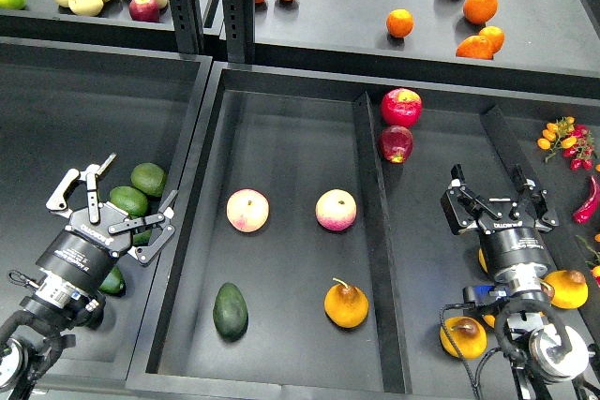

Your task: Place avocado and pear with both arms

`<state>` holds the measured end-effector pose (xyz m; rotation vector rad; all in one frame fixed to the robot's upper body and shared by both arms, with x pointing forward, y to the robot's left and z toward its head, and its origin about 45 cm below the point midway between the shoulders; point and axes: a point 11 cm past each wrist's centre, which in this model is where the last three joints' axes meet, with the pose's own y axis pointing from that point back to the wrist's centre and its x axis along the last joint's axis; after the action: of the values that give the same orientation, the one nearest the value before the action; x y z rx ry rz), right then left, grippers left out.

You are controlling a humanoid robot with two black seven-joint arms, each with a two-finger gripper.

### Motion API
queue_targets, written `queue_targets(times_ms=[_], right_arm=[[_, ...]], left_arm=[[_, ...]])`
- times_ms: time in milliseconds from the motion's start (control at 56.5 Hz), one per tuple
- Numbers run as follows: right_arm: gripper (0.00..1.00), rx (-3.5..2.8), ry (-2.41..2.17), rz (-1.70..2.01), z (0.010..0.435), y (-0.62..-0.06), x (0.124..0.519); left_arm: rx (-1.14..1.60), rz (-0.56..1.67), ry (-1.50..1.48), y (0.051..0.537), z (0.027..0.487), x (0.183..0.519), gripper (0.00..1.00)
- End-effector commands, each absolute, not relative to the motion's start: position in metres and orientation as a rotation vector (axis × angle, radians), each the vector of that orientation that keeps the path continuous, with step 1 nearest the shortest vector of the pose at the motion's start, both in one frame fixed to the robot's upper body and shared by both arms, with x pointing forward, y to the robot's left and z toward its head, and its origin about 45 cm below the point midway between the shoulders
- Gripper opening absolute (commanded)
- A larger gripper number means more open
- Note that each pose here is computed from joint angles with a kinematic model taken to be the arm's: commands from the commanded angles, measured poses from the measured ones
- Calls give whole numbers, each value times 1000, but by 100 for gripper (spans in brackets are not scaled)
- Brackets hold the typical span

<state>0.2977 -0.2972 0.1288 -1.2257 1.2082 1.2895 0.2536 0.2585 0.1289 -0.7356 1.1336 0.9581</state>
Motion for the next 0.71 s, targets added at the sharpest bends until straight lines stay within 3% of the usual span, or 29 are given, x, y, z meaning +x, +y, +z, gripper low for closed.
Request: queue_targets(times_ms=[0, 690], right_arm=[[100, -1227, 1209, 1290, 129, -297, 298], [100, -1230, 1207, 1294, 128, -296, 298]], left_arm=[[-727, 953, 1135, 259, 129, 254, 100], [-729, 951, 1139, 258, 129, 253, 100]])
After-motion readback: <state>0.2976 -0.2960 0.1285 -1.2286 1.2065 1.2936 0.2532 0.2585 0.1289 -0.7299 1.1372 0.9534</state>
